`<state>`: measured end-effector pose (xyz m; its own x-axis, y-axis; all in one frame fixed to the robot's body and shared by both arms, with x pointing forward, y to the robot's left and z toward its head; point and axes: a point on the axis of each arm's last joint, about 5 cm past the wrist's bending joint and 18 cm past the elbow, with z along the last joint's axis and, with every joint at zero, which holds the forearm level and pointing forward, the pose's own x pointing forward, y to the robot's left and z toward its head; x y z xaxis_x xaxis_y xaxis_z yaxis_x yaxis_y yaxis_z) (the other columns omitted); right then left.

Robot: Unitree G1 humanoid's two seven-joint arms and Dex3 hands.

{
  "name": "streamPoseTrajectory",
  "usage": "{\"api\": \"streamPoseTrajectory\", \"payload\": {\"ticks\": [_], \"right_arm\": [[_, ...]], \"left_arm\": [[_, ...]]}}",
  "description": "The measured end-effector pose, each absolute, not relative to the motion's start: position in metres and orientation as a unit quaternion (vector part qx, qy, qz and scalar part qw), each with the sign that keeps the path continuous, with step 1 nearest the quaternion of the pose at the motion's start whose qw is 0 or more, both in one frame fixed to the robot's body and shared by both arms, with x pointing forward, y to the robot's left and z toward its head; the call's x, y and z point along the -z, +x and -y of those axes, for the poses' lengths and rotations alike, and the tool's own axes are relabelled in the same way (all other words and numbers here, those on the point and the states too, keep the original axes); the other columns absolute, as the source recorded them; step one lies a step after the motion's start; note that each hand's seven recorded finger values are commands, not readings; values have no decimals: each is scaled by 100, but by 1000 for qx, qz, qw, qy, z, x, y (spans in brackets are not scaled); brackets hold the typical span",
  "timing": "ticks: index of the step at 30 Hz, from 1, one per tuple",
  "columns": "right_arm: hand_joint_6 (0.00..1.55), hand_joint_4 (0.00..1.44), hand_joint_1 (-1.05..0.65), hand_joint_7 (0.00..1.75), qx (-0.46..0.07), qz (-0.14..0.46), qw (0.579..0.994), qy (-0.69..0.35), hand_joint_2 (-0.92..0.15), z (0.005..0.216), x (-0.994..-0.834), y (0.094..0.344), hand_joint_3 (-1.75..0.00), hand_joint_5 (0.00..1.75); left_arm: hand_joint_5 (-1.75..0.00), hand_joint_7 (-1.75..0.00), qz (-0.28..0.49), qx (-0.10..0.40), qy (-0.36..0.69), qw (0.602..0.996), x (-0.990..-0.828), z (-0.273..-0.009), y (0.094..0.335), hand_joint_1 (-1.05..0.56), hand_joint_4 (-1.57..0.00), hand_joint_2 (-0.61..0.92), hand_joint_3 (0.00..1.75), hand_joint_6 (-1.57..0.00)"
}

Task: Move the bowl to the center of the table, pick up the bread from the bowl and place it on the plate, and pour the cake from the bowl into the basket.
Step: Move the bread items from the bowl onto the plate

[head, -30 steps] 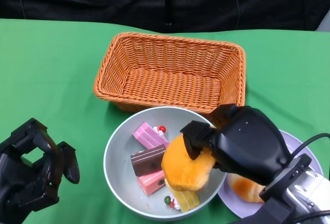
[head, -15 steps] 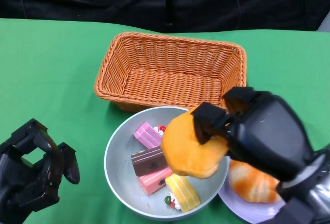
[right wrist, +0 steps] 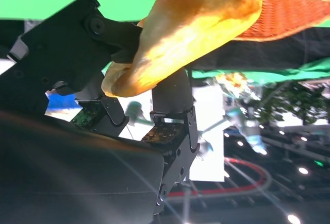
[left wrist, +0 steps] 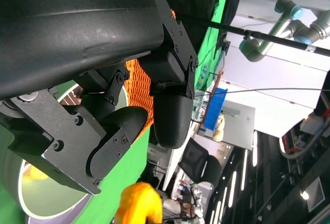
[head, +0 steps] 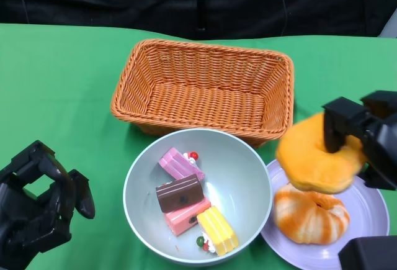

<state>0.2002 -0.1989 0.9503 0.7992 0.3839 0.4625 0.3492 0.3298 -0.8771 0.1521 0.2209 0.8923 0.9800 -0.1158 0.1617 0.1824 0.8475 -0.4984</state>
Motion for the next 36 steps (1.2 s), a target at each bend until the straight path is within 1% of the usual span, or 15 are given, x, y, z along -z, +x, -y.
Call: {"api": "streamPoseTrajectory", "payload": {"ticks": [1,3,5,10,13,19,22,24,26,29,33,36], "right_arm": [[68,90,-14,169,-9,312,753,-580,-44,201,-949,200,-120,175],[67,90,-14,169,-5,303,754,-583,-46,207,-947,201,-113,175],[67,90,-15,170,0,293,756,-586,-47,211,-944,202,-111,175],[67,89,-13,169,13,259,764,-591,-46,225,-928,204,-111,175],[68,89,-15,169,16,253,765,-592,-48,230,-922,206,-112,175],[68,89,-14,170,19,235,769,-594,-47,236,-913,206,-112,175],[66,88,-18,168,13,238,770,-592,-47,233,-912,206,-113,175],[66,87,-20,166,6,254,770,-586,-50,226,-915,204,-115,175],[67,87,-19,166,-2,270,772,-575,-50,218,-918,203,-115,175],[69,89,-17,164,-8,286,779,-557,-46,204,-920,201,-124,175],[71,90,-18,163,-9,298,786,-542,-43,192,-922,200,-123,175],[72,90,-17,162,-6,293,793,-534,-42,186,-919,200,-122,175]], "left_arm": [[-175,-150,62,78,-265,959,-892,-221,152,-6,-91,40,147,-82],[-175,-151,61,78,-265,959,-892,-221,151,-6,-91,39,147,-81],[-175,-151,62,78,-266,959,-892,-222,151,-6,-90,38,145,-81],[-175,-148,63,88,-276,955,-889,-223,152,-7,-92,39,139,-83],[-175,-147,65,92,-276,955,-889,-224,153,-8,-91,39,138,-84],[-175,-145,65,93,-273,955,-890,-225,153,-7,-91,40,139,-84],[-175,-146,68,94,-272,955,-890,-225,153,-7,-90,41,140,-83],[-175,-147,70,97,-271,955,-890,-225,153,-6,-91,40,142,-83],[-175,-148,71,96,-268,956,-889,-225,153,-7,-91,39,143,-83],[-175,-149,70,95,-267,956,-889,-225,153,-7,-91,38,144,-82],[-175,-149,70,94,-268,956,-889,-225,153,-6,-90,39,144,-82],[-175,-150,70,94,-269,956,-889,-225,153,-6,-90,40,144,-82]]}}
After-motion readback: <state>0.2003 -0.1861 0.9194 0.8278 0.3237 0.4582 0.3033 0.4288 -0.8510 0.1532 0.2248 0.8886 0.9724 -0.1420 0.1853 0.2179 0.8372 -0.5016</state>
